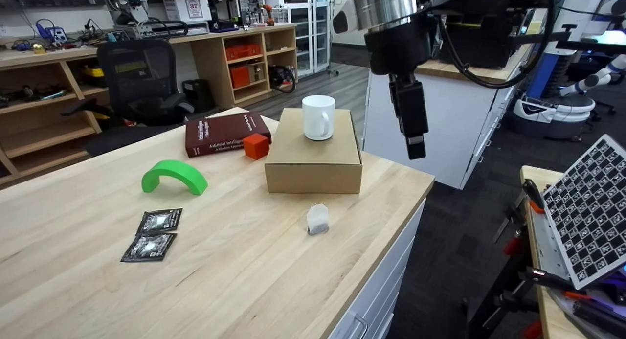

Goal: Put the white object in the white mug cup

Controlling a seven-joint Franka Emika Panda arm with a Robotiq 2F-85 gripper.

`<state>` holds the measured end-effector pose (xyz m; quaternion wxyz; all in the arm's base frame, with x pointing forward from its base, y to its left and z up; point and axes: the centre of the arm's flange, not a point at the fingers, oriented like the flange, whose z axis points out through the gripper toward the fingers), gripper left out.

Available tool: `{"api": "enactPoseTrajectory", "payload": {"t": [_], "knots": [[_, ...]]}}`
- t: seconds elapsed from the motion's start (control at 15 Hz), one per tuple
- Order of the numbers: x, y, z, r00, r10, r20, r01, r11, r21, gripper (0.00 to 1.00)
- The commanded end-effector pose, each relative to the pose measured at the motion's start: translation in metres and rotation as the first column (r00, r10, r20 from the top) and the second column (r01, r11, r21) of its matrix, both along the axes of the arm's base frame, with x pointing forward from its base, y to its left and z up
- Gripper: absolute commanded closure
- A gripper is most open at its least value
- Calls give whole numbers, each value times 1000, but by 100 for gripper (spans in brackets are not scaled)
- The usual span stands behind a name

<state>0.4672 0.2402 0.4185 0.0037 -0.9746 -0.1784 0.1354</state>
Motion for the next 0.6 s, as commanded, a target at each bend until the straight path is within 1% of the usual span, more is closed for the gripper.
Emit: {"api": "enactPoseTrajectory", "payload": {"t": [0.0, 0.2, 0.53], "knots": [[-1, 14, -6, 996, 78, 31, -81, 994, 74, 0], [-2, 23, -16, 990, 134, 30, -137, 986, 99, 0], [4, 33, -36, 972, 230, 52, -235, 965, 114, 0]]}}
